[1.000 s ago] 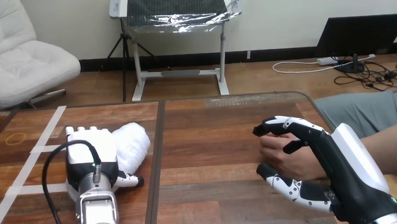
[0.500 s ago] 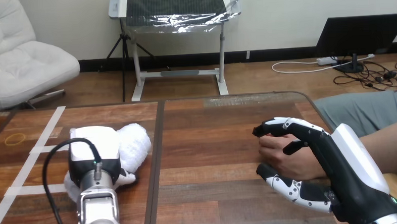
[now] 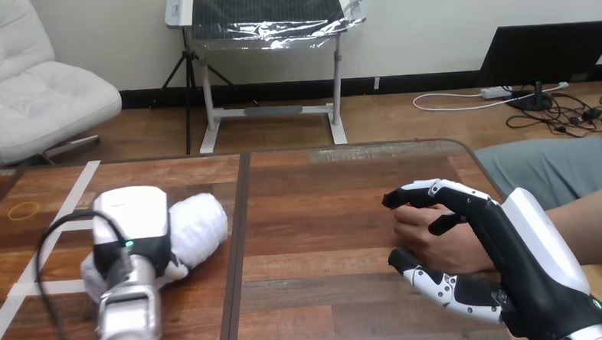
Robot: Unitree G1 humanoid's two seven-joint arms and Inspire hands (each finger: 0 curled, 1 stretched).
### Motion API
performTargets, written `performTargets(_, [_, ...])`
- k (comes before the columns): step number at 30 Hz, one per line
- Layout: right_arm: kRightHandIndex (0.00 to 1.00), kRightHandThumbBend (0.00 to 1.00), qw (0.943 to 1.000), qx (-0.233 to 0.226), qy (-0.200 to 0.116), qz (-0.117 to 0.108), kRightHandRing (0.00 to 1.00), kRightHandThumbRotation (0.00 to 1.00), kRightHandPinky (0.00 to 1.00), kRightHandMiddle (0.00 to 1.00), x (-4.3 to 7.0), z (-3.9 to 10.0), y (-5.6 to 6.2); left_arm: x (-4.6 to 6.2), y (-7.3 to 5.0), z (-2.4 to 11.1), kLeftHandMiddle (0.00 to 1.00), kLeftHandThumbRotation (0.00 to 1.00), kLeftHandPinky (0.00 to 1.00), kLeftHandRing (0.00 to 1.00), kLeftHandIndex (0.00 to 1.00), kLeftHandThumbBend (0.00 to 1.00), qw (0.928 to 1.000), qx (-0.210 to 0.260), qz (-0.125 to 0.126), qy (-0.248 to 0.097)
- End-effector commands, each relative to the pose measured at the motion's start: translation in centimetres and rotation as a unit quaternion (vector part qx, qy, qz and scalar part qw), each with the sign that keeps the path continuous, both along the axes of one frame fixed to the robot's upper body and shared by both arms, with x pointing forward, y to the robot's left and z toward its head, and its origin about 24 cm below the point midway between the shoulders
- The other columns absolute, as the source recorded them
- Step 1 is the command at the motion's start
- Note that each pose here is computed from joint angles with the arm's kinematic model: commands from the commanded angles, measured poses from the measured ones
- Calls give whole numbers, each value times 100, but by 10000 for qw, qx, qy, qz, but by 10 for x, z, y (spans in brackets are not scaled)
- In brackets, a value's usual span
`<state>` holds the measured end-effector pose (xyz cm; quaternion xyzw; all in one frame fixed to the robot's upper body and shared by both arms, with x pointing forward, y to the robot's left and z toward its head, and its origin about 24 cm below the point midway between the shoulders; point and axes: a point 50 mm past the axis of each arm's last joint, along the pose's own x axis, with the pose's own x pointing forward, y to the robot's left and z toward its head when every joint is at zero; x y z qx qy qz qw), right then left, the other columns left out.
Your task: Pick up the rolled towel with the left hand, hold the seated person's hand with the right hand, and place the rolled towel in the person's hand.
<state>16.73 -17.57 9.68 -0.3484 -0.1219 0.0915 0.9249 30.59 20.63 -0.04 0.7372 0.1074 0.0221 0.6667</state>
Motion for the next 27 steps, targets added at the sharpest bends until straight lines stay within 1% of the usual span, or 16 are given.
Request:
performTargets(1, [68,48,9993,-91,-334,155,76,0,61,75,4,12,2,-5,8,0,35,0,17,23,55,70,9995,-182,-21,-248])
performTargets(8, [68,47,9995,-89,-289,135,76,0,61,74,3,12,2,-8,9,-2,33,0,16,22,54,68,9983,-313,-145,-474])
performTargets(12, [68,47,9995,-68,-270,128,76,0,61,74,3,12,2,-11,10,-3,33,0,16,23,54,68,9960,-563,-237,-648])
performTargets(15, [68,47,9996,-54,-262,122,76,0,62,74,3,12,2,-12,12,-4,34,0,17,23,54,68,9948,-682,-269,-700])
performTargets(17, [67,48,9996,-55,-264,119,76,0,62,73,3,12,2,-13,12,-4,35,0,18,24,55,67,9943,-746,-271,-712])
performTargets(20, [67,48,9995,-57,-269,127,76,0,62,73,3,12,2,-15,13,-3,37,0,20,27,55,66,9922,-871,-355,-816])
performTargets(23, [67,48,9996,-55,-257,122,76,0,62,73,3,12,2,-16,13,-3,39,0,22,29,55,65,9917,-890,-400,-840])
performTargets(26, [67,48,9996,-61,-256,121,76,0,62,73,3,12,2,-18,14,-2,41,0,25,31,55,64,9884,-1060,-477,-978])
performTargets(27, [67,48,9995,-70,-268,125,76,0,62,73,4,12,2,-19,14,-2,41,0,26,32,55,64,9862,-1202,-500,-1027])
